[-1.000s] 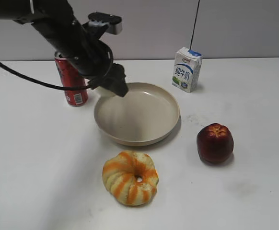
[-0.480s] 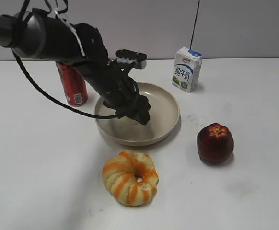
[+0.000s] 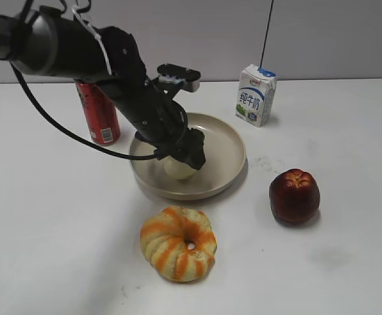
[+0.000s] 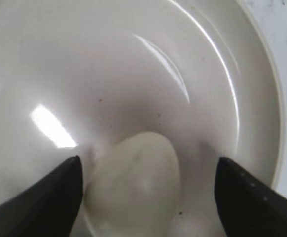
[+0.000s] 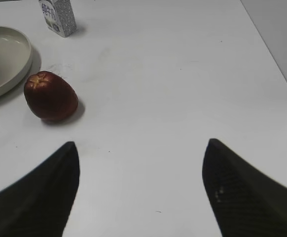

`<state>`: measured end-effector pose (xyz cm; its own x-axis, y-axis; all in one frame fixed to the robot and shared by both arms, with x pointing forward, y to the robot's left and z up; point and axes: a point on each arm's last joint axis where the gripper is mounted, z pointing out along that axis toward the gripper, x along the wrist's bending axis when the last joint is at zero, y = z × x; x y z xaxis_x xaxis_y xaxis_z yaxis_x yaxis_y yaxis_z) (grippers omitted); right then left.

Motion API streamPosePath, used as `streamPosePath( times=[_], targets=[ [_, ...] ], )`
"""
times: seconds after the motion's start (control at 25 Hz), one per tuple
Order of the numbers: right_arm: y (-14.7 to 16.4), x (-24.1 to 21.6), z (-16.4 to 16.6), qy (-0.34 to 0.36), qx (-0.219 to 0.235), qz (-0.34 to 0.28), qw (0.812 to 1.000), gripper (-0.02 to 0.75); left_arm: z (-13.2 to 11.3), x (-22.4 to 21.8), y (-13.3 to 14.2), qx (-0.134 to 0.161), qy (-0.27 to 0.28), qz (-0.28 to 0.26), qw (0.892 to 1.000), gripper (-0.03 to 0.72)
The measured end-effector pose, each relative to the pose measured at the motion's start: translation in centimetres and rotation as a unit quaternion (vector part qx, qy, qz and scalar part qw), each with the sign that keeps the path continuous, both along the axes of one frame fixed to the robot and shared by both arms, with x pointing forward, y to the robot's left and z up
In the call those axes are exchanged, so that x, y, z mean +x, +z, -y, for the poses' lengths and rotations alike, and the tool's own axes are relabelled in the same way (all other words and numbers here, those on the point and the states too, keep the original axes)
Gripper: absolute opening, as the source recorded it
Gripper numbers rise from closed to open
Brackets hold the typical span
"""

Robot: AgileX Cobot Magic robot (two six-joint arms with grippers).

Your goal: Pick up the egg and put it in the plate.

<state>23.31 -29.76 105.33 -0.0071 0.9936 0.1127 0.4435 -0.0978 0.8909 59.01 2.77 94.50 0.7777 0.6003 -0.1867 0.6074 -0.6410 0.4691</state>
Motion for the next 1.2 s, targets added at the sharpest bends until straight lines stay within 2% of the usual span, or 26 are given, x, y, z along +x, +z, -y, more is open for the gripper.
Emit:
streamPosePath(
  times=[0.24,0.32,0.4,0.48,0.56,0.68,0.8,1.04,1.2],
  targets=[
    [0.0,0.0,0.0,0.000,0.000,0.000,1.000,0.587,-2.3,-2.3,7.4,0.037,-0.035,0.036,0.998,0.646],
    [0.0,0.0,0.0,0.000,0.000,0.000,1.000,0.587,-3.6,-3.3,9.6,0.053,-0.029,0.027,0.998,0.646],
    [0.0,0.0,0.0,0.000,0.000,0.000,1.000,0.587,-5.0,-4.6,11.3,0.083,-0.027,0.007,0.996,0.646],
    [0.0,0.0,0.0,0.000,0.000,0.000,1.000,0.587,-6.1,-5.6,12.4,0.112,-0.013,-0.014,0.993,0.646],
    [0.0,0.0,0.0,0.000,0.000,0.000,1.000,0.587,-6.9,-5.9,13.2,0.130,0.006,-0.014,0.991,0.646],
    [0.0,0.0,0.0,0.000,0.000,0.000,1.000,0.587,-7.9,-6.2,13.5,0.149,0.027,-0.006,0.988,0.646],
    [0.0,0.0,0.0,0.000,0.000,0.000,1.000,0.587,-9.5,-6.8,13.0,0.157,0.051,-0.022,0.986,0.646],
    [0.0,0.0,0.0,0.000,0.000,0.000,1.000,0.587,-16.3,-9.1,10.5,0.182,0.139,-0.088,0.969,0.636],
    [0.0,0.0,0.0,0.000,0.000,0.000,1.000,0.587,-20.6,-12.7,9.1,0.183,0.195,-0.122,0.956,0.630]
  ],
)
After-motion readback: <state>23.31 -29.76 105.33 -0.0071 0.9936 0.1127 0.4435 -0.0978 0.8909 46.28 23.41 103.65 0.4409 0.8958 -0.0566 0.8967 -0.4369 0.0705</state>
